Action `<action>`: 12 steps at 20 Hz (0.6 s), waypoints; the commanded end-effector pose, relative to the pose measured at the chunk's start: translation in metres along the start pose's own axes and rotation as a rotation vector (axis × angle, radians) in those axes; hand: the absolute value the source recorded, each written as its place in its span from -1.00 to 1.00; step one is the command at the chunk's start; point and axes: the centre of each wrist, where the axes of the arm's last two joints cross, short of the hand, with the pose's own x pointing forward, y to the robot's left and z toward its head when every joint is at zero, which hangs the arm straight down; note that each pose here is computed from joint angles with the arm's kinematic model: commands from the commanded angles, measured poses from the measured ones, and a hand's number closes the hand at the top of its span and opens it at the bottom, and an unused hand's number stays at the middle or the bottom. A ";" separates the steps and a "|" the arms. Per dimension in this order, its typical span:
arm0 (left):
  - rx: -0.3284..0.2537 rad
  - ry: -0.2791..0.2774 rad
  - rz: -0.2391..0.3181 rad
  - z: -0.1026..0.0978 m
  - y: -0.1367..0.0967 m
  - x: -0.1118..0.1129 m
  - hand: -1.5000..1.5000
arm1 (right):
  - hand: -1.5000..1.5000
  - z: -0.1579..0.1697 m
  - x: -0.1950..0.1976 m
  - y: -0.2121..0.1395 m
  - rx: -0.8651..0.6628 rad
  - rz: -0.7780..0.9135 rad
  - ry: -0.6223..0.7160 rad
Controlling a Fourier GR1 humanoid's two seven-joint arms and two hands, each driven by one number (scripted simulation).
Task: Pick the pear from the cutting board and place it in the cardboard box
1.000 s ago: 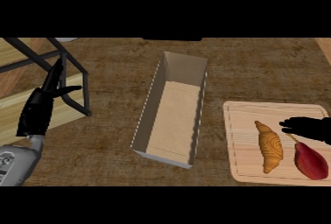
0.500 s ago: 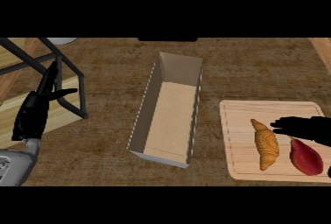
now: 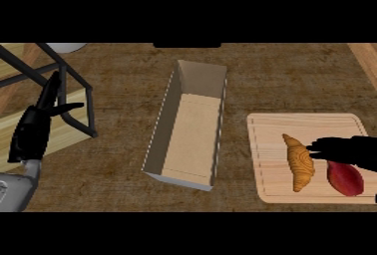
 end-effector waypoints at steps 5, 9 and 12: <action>0.054 0.245 -0.091 0.019 0.016 -0.054 0.00 | -1.00 -0.006 -0.005 0.017 0.073 -0.018 0.020; 0.049 0.260 -0.094 0.023 0.025 -0.060 0.00 | 1.00 -0.023 -0.005 0.022 -0.009 0.013 0.033; 0.051 0.230 -0.104 0.022 0.018 -0.057 0.00 | 1.00 -0.039 -0.006 0.024 -0.138 0.052 0.012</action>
